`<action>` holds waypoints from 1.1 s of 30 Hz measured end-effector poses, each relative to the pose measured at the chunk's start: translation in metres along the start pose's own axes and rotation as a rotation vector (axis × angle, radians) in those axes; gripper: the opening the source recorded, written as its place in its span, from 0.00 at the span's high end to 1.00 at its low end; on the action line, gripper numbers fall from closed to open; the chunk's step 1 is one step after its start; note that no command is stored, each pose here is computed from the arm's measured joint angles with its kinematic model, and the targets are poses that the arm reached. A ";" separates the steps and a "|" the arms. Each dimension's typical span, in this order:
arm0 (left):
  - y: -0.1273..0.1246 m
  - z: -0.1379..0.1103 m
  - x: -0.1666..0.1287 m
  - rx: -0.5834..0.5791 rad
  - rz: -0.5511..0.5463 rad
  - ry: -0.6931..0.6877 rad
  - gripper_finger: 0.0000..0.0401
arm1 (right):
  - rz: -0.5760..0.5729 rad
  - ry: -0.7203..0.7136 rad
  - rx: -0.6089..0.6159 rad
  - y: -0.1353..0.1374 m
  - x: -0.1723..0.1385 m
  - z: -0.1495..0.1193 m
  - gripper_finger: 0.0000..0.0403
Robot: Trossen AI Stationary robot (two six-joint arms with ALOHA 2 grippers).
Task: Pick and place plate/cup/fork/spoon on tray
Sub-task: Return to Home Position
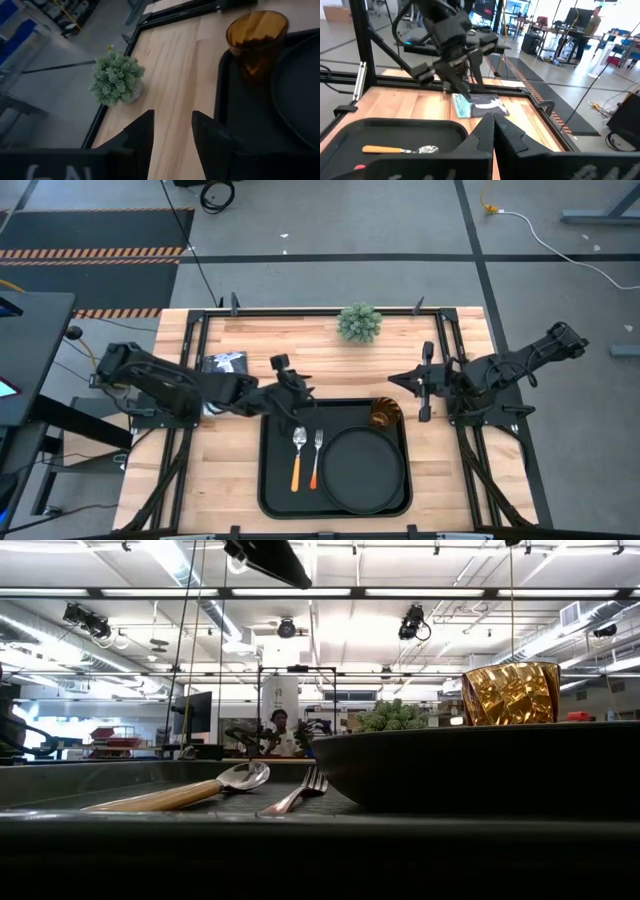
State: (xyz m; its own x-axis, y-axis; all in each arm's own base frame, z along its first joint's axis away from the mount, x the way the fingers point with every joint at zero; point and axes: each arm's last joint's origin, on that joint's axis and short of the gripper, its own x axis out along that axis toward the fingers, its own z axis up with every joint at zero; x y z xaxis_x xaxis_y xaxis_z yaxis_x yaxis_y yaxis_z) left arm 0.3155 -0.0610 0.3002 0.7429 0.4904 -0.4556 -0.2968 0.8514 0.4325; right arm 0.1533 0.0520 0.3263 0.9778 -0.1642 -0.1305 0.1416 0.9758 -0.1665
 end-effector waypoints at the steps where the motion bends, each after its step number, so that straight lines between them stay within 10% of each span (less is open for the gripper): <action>1: 0.003 0.000 -0.002 -0.002 -0.012 0.003 0.65 | 0.000 -0.001 0.000 0.000 0.001 0.000 0.98; 33: 0.060 -0.158 -0.066 -0.241 -0.009 -0.431 0.65 | -0.252 -0.271 0.246 -0.030 -0.011 -0.110 1.00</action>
State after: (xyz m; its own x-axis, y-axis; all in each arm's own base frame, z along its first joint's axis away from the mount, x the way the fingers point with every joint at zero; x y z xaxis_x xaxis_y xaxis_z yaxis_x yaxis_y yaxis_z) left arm 0.1539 -0.0125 0.2333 0.9114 0.4049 -0.0732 -0.3821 0.8989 0.2146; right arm 0.1211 0.0087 0.2253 0.9087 -0.3894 0.1505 0.3812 0.9209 0.0814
